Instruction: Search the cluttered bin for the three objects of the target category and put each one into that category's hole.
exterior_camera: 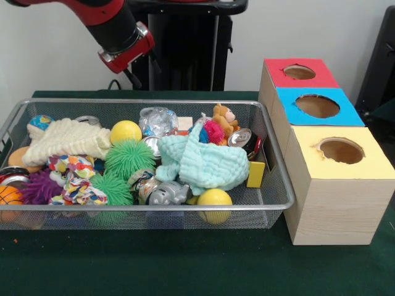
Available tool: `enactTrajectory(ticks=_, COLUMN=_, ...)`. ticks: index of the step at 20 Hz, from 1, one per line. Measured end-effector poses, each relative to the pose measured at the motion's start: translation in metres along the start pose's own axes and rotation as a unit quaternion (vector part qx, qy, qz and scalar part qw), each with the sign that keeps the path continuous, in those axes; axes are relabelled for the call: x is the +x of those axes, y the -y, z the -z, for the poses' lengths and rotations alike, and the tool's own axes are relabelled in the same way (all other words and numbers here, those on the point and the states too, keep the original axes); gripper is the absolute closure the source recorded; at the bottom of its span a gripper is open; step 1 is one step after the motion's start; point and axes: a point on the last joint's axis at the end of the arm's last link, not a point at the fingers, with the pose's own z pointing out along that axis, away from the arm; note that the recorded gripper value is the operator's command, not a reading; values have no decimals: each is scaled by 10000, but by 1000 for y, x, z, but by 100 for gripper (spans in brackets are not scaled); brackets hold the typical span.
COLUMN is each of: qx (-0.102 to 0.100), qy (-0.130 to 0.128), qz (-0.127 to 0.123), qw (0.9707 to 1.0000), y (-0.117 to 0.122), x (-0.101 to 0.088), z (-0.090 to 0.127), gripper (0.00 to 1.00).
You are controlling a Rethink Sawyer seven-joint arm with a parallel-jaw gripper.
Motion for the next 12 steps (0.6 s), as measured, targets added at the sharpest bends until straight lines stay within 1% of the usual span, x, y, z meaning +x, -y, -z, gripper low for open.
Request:
enactTrajectory(ticks=4, qx=-55, qy=-39, qz=-12, qw=10000, y=-1, x=-6, z=5, gripper=0)
enactTrajectory(ticks=7, qx=-81, qy=-46, qz=-23, qw=10000, y=2, x=-8, z=5, gripper=0)
enactTrajectory(ticks=12, qx=-111, qy=-2, qz=-67, qw=9999, y=16, x=-14, z=2, gripper=0)
